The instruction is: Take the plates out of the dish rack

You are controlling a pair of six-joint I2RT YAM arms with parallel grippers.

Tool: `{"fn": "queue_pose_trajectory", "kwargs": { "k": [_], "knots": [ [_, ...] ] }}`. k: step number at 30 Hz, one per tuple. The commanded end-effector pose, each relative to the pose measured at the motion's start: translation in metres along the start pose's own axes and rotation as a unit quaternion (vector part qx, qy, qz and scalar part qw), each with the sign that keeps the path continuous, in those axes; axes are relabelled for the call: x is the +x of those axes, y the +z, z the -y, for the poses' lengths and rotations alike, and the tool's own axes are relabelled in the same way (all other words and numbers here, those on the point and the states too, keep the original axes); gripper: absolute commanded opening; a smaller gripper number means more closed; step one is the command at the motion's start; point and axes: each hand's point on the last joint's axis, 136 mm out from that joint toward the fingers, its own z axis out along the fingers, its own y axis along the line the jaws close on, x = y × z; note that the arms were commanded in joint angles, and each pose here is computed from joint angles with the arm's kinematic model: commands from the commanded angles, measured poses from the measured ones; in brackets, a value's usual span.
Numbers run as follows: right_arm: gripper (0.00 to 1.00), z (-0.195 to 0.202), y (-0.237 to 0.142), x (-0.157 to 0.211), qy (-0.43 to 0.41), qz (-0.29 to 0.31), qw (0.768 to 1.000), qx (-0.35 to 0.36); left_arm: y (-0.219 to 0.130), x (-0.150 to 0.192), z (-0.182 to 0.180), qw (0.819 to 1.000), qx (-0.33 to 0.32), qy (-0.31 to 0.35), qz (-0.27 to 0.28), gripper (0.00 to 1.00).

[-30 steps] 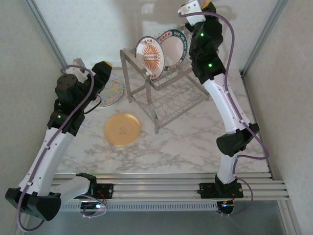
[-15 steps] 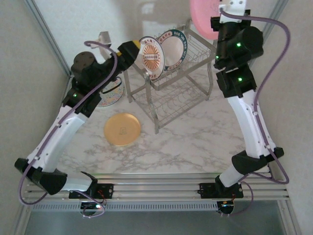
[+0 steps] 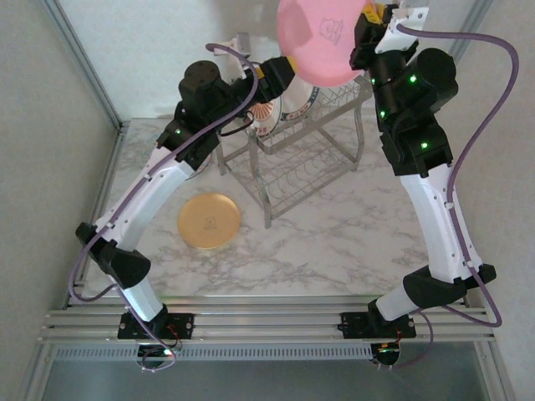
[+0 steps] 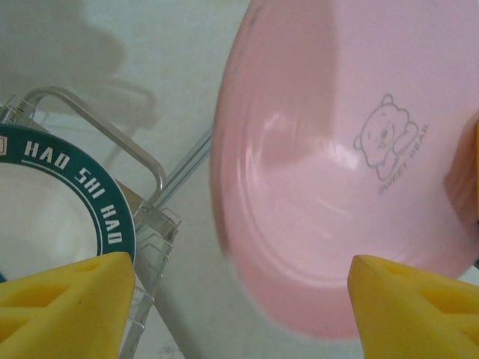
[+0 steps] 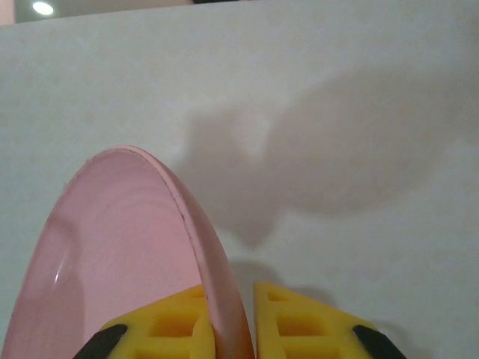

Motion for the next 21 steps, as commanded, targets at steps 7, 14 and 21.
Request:
{"fn": "queue_pose_trajectory", "kwargs": {
  "k": [7, 14, 21],
  "knots": [
    [0.00, -0.014, -0.014, -0.014, 0.091, 0.006, 0.994, -0.060, 0.003, -0.007, 0.006, 1.000, -0.002, 0.016, 0.006, 0.69],
    [0.00, -0.022, -0.012, -0.003, 0.112, -0.010, 0.991, -0.077, 0.000, -0.012, 0.008, 1.000, -0.003, 0.007, 0.015, 0.30],
    [0.00, -0.035, -0.011, 0.002, 0.121, -0.024, 0.986, -0.113, -0.004, -0.017, 0.012, 1.000, 0.005, -0.010, 0.022, 0.00]
  ]
}}
